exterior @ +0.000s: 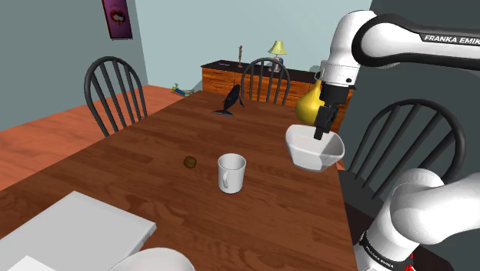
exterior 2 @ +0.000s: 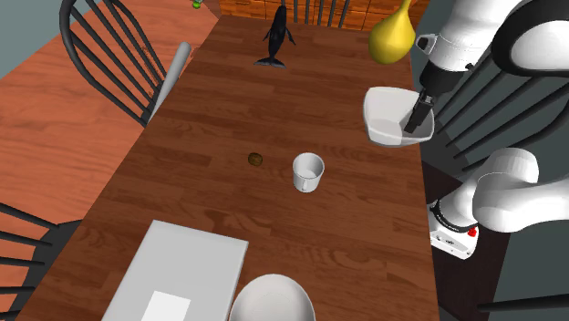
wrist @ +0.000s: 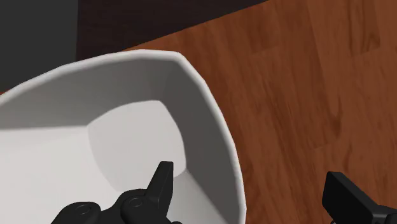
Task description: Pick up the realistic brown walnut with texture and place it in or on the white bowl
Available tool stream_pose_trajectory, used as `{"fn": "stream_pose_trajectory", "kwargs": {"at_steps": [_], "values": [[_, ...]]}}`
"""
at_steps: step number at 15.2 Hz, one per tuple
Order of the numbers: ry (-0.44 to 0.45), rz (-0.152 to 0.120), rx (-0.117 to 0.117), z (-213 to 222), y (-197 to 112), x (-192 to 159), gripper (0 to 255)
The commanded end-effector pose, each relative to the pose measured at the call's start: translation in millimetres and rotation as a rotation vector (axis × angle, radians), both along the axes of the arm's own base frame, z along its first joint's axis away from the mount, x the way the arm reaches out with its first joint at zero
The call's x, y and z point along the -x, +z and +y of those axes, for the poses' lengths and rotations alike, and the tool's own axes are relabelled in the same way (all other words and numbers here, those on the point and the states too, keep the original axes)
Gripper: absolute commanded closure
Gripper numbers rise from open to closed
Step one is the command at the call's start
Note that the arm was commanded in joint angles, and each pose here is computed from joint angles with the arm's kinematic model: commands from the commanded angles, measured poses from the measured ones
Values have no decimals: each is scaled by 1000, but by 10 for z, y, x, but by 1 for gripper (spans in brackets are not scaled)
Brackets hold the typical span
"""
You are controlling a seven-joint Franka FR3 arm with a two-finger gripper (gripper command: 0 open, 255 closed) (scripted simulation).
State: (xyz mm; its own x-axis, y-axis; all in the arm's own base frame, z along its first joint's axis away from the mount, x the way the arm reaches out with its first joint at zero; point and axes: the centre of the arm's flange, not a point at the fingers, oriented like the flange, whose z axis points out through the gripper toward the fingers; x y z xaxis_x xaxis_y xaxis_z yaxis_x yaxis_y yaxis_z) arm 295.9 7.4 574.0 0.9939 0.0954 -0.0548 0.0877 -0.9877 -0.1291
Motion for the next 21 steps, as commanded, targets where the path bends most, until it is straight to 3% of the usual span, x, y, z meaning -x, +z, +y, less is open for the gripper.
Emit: {"fn": "stream_pose_trajectory", "kwargs": {"at_steps": [1,21], "values": [[0,0,0,0,0,0,0],[-27,-73,45,1778,-701,-1765,0]]}}
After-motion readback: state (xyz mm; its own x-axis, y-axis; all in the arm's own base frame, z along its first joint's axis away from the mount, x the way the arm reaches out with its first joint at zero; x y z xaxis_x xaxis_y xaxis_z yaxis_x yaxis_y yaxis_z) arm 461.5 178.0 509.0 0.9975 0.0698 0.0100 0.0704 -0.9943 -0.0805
